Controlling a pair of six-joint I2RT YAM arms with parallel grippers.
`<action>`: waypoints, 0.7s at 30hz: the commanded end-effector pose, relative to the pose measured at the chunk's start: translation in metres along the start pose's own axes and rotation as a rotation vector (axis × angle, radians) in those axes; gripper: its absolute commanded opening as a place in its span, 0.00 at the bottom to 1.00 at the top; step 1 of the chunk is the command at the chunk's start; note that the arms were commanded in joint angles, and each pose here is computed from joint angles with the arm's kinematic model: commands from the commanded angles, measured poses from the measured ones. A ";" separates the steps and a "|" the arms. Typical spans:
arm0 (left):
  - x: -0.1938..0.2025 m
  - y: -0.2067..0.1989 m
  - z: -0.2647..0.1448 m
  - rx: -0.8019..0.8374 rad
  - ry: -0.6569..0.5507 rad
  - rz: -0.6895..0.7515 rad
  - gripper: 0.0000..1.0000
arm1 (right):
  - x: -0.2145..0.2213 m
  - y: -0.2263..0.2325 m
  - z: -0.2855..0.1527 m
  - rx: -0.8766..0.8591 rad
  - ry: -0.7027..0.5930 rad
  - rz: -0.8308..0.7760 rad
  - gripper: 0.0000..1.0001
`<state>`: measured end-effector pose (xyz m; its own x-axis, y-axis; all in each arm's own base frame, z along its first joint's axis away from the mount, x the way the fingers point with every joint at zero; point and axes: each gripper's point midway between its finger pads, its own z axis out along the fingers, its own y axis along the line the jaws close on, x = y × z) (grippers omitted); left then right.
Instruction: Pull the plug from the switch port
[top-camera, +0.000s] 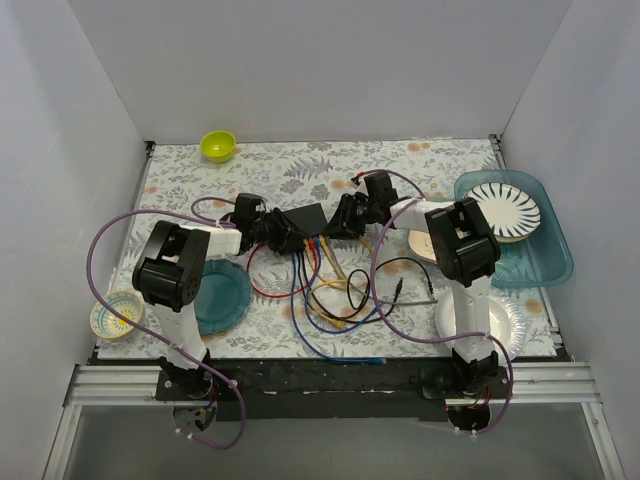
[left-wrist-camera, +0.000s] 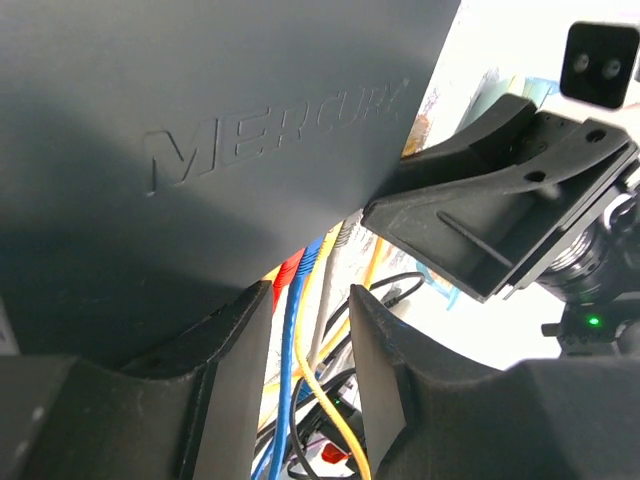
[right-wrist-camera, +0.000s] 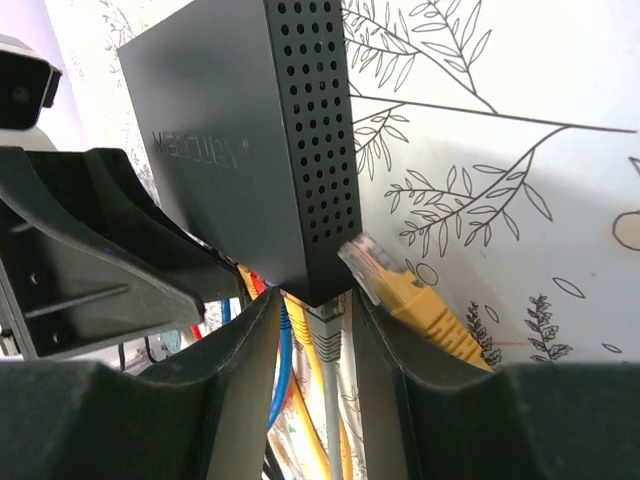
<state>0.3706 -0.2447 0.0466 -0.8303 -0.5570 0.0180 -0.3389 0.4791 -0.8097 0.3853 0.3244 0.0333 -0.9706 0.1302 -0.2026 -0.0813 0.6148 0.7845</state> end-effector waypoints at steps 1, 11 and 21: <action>-0.023 0.016 0.003 -0.079 -0.066 -0.028 0.37 | 0.020 -0.023 -0.002 0.066 0.018 0.006 0.42; -0.049 -0.041 0.015 0.085 -0.080 -0.034 0.37 | 0.017 -0.026 -0.001 0.061 0.021 0.019 0.39; -0.031 -0.113 -0.015 0.425 0.018 0.079 0.38 | 0.011 -0.032 -0.003 0.055 0.008 0.063 0.38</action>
<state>0.4300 -0.2597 0.0830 -0.8072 -0.5894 0.0333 -0.2766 0.3279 -0.9033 0.3809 0.3189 0.0318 -0.9705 0.1421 -0.1947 -0.0713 0.6023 0.7951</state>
